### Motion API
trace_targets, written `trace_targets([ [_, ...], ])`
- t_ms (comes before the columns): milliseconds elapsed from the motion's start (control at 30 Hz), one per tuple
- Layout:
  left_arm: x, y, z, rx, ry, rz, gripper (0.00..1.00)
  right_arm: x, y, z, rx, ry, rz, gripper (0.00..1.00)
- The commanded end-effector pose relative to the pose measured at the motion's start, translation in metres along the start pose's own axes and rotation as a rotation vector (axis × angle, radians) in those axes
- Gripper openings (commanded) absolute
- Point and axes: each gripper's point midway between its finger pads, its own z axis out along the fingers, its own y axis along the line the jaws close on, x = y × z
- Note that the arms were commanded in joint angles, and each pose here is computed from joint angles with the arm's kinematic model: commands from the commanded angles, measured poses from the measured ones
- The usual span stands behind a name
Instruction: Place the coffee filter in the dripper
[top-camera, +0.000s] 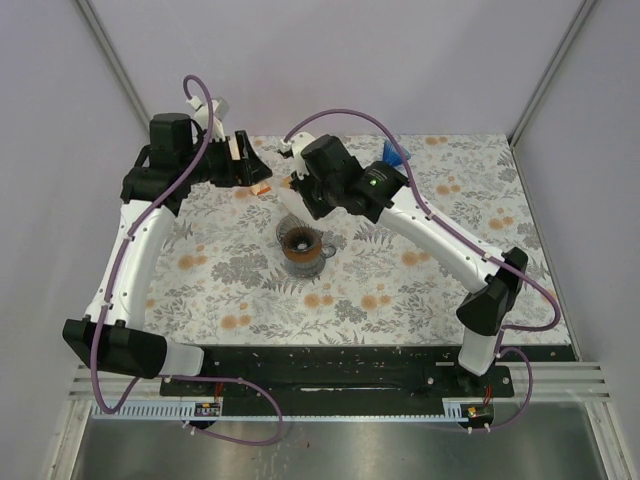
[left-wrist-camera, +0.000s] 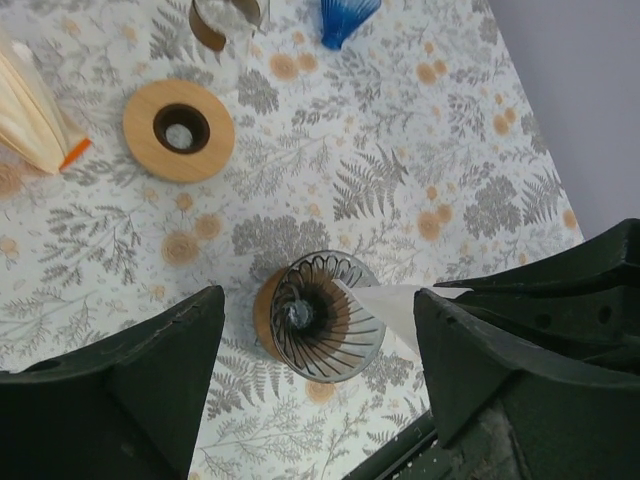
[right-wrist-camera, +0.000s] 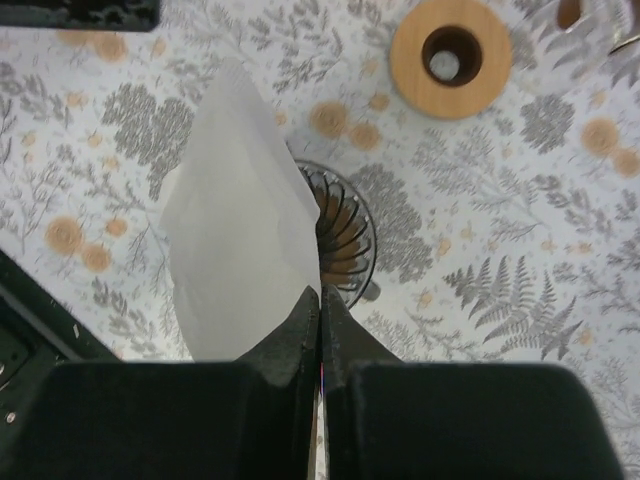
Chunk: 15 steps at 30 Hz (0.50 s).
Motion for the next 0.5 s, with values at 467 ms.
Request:
trace_targets([
  [467, 0.060, 0.015, 0.033, -0.001, 0.121, -0.019, 0.77, 0.048, 0.013, 0.044, -0.137, 0.242, 0.076, 0.00],
])
